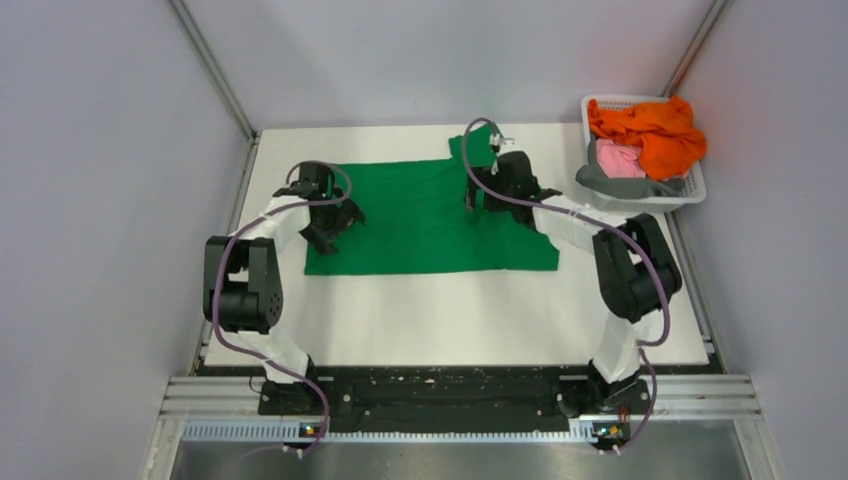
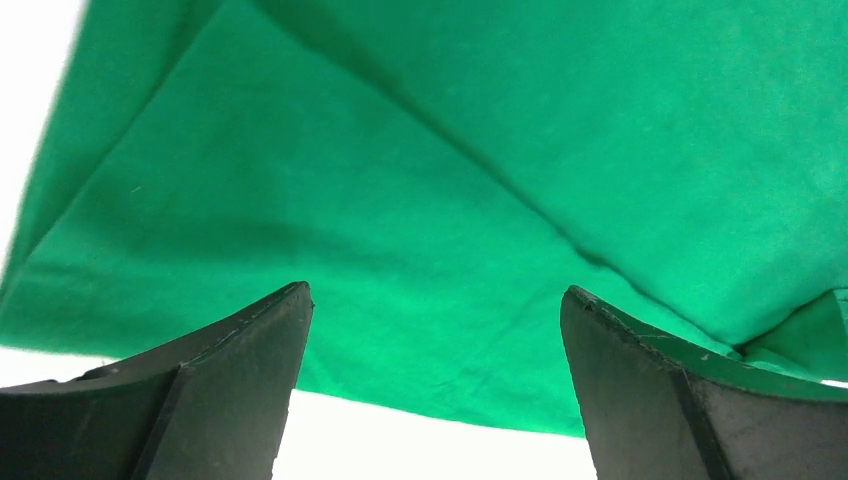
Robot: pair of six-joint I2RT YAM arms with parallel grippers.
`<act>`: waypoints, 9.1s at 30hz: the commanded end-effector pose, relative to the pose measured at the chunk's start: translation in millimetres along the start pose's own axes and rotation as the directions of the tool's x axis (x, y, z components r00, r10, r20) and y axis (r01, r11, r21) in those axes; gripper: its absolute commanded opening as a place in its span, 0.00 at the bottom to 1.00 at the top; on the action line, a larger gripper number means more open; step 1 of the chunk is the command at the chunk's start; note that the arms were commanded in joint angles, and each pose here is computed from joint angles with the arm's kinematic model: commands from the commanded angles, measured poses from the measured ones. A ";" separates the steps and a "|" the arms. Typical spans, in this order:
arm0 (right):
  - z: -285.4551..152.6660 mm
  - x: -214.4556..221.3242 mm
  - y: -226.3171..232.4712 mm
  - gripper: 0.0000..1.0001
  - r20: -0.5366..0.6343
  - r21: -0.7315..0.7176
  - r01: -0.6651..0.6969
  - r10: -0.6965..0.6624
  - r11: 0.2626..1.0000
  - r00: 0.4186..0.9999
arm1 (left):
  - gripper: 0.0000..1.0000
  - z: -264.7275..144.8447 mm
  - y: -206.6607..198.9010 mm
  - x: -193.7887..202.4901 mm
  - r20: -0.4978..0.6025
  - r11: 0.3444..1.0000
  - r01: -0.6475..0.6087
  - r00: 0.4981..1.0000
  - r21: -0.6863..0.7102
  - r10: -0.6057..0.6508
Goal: Fold and stack the t-shirts
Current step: Fold the flattened tshirt in 1/3 of the way, then grab the side of the flattened tshirt furthest away from the robot with both arms, then fold the other side of the tshirt into a rectangle, then rotate the tshirt 90 degrees
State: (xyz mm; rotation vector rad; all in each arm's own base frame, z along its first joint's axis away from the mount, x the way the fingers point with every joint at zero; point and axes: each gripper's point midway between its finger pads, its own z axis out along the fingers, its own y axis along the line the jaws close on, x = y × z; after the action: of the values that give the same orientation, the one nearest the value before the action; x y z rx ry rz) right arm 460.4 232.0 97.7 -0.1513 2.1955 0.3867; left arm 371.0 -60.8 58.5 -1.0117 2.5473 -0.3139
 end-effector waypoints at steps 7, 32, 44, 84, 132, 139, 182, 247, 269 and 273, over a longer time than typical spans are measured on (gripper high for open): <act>-38.9 76.4 -15.1 0.98 -0.130 0.029 -0.087 0.090 0.996 0.987 | 0.99 33.8 -3.1 16.5 -0.094 0.999 -0.034 0.995 0.006 0.035; -214.8 228.2 -56.0 0.98 -0.280 0.238 -0.269 0.331 0.933 0.901 | 0.97 -21.1 121.3 187.5 -0.195 0.983 -0.069 0.980 -0.169 0.035; -191.3 192.4 -73.2 0.99 -0.202 0.352 -0.181 0.263 0.919 0.943 | 0.98 -19.3 115.0 189.8 -0.211 0.973 -0.083 0.977 -0.215 0.037; -141.7 -34.5 -72.4 0.99 0.340 0.203 -0.275 0.195 0.940 0.920 | 0.91 -35.9 -0.2 -51.1 0.293 0.969 -0.025 0.951 -0.246 0.099; 115.4 -75.0 -115.4 0.97 0.138 0.398 -0.018 -0.041 0.917 0.990 | 0.00 43.1 3.6 -43.2 0.065 0.911 -0.047 0.995 -0.409 0.081; 125.7 -50.9 -122.2 0.83 0.046 0.427 -0.006 -0.016 0.904 0.999 | 0.00 18.8 -5.8 -49.0 0.122 0.917 -0.063 0.985 -0.393 0.120; -81.0 -37.6 -81.0 0.00 0.119 0.265 -0.016 -0.017 0.964 0.993 | 0.00 -55.2 -24.6 -71.9 0.281 0.943 -0.147 0.931 -0.300 0.234; -145.7 167.9 -53.4 0.99 -0.184 0.210 -0.357 0.396 0.910 0.900 | 0.99 -17.3 32.6 98.5 0.003 0.961 -0.272 0.962 -0.049 0.272; 109.2 16.3 -1.3 0.98 -0.167 -0.204 -0.080 0.046 0.976 0.985 | 0.99 -36.2 22.8 252.5 -0.347 0.979 -0.205 0.916 0.023 0.200; 142.2 -6.2 26.8 0.99 -0.114 -0.334 -0.060 0.023 0.941 0.993 | 0.99 -43.2 -28.0 276.6 -0.355 0.954 -0.236 0.889 0.186 0.290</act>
State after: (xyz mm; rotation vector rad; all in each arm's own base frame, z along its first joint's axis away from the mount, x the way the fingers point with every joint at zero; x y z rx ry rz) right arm 566.6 273.9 53.0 -0.1745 2.1886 0.6545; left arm 212.7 -239.3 36.8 -0.5983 2.7831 -0.5728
